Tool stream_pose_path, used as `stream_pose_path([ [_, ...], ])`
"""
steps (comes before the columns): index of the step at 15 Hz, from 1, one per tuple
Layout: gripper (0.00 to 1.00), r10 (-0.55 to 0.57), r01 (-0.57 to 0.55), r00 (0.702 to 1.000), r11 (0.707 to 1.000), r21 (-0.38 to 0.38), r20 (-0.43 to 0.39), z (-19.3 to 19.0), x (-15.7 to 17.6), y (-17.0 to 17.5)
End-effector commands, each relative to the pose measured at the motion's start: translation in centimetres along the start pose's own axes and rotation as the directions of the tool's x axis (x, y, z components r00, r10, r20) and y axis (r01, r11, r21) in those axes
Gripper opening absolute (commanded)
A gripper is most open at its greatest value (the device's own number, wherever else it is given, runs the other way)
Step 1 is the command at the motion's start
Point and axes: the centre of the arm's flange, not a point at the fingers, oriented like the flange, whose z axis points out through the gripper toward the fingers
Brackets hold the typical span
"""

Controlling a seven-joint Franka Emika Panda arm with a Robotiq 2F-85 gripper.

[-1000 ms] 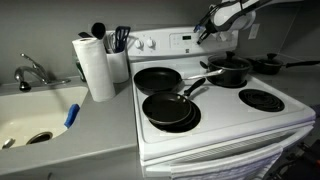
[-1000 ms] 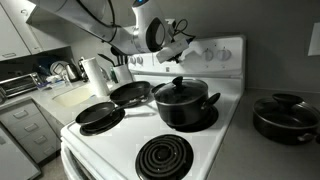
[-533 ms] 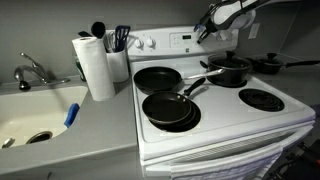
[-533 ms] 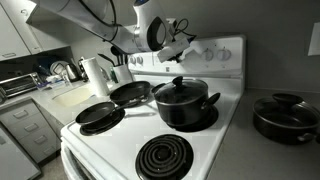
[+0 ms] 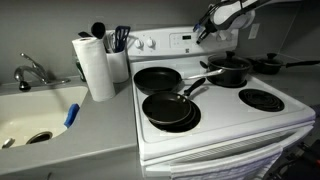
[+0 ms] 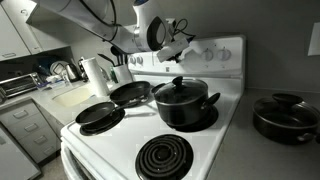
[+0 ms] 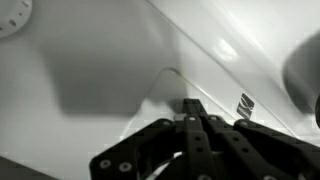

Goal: Press the button on the stove then put the lid on the stove then press the button on the stove

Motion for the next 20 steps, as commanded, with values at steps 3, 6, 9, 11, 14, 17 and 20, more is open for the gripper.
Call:
stream_pose_path([
  [3,0.00,0.023,-0.024,0.999,1.000,0.013,0.024,-5.1,0.7,-5.6],
  [6,0.00,0.045,-0.046,0.996,0.999,0.011,0.073,-9.0,1.1,-10.4],
  [9,0.00,0.090,-0.091,0.988,0.996,0.002,0.128,-12.4,0.4,-14.0],
  [11,0.00,0.121,-0.118,0.979,0.993,-0.032,0.162,-14.4,-0.6,-15.5],
  [14,0.00,0.177,-0.161,0.964,0.982,-0.096,0.199,-17.1,-2.0,-15.7],
  [17,0.00,0.235,-0.204,0.944,0.967,-0.150,0.232,-18.4,-4.3,-13.2],
  [20,0.00,0.293,-0.255,0.924,0.951,-0.172,0.245,-19.0,-7.0,-9.7],
])
